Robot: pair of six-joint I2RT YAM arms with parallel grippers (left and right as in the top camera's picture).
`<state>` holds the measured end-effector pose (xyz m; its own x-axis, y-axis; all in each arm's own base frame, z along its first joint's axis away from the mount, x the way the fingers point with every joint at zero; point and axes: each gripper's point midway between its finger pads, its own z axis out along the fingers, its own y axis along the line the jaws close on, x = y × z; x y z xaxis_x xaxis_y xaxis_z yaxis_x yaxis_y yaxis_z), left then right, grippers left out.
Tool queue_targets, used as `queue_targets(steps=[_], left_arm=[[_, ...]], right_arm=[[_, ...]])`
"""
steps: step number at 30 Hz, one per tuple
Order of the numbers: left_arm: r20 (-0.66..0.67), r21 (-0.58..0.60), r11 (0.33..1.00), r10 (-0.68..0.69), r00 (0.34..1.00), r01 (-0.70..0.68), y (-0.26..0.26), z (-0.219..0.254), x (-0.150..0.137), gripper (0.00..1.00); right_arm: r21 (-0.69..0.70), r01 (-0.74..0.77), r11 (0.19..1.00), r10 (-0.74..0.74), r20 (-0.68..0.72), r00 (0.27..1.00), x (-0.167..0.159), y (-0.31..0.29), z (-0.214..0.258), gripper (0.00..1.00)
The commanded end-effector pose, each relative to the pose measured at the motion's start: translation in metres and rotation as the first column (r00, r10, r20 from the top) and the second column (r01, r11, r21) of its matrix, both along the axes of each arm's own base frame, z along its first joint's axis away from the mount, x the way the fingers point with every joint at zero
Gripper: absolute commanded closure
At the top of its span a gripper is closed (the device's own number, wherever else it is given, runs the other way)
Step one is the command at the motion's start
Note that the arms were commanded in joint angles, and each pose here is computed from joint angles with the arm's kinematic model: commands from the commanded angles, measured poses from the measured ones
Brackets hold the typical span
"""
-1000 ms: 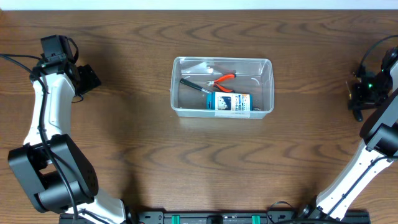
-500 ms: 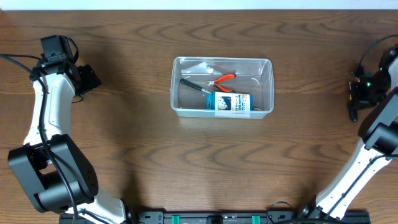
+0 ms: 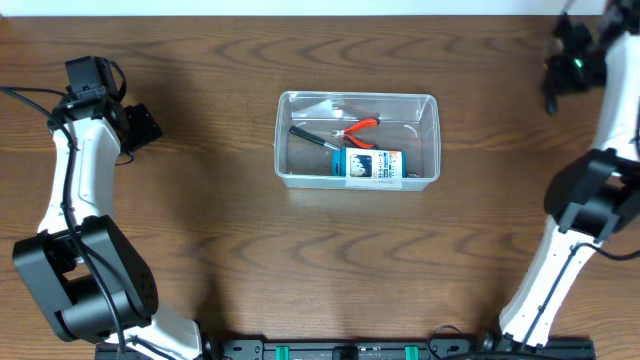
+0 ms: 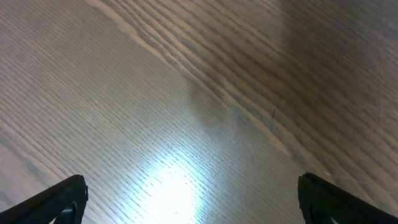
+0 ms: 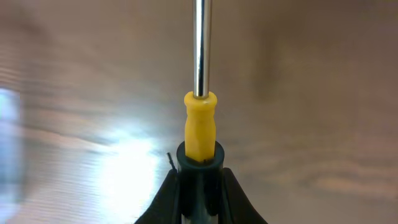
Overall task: Pack container
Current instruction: 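Carry the screwdriver with the right gripper into the container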
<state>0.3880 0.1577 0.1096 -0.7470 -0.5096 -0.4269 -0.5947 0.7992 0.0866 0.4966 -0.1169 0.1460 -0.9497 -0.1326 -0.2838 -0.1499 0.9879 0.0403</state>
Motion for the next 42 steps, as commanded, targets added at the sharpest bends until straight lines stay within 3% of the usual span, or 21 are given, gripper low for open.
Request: queue_targets(steps=[1,6,9,14,18,26,35,42], left_arm=[[0.007,0.013,1.0,0.008,1.0,-0.008,0.004,0.004,0.004,0.02],[0.007,0.013,1.0,0.008,1.0,-0.008,0.004,0.004,0.004,0.02],[0.007,0.013,1.0,0.008,1.0,-0.008,0.004,0.004,0.004,0.02],[0.007,0.013,1.0,0.008,1.0,-0.008,0.004,0.004,0.004,0.02],[0.007,0.013,1.0,0.008,1.0,-0.008,0.004,0.004,0.004,0.02],[0.007,0.013,1.0,0.008,1.0,-0.008,0.004,0.004,0.004,0.02],[0.007,0.013,1.0,0.008,1.0,-0.008,0.004,0.004,0.004,0.02],[0.007,0.013,1.0,0.008,1.0,-0.008,0.004,0.004,0.004,0.02]], right_arm=[[0.047,-0.193,0.98,0.181,0.184,0.966,0.013,0.079,0.071,0.99],[-0.005,-0.465,0.885,0.452,0.241,0.859,0.002,0.176,0.098,0.99],[-0.041,-0.653,0.756,0.645,0.214,0.734,-0.019,0.238,0.096,0.98],[-0.059,-0.827,0.56,0.821,0.173,0.544,-0.053,0.314,0.084,0.97],[-0.069,-0.887,0.456,0.886,0.13,0.446,-0.073,0.35,0.07,0.95],[-0.016,-0.92,0.391,0.919,-0.035,0.392,-0.097,0.363,0.005,0.95],[0.078,-0.902,0.426,0.899,-0.148,0.412,-0.111,0.341,-0.07,0.99],[0.11,-0.882,0.459,0.881,-0.187,0.435,-0.117,0.326,-0.092,0.94]])
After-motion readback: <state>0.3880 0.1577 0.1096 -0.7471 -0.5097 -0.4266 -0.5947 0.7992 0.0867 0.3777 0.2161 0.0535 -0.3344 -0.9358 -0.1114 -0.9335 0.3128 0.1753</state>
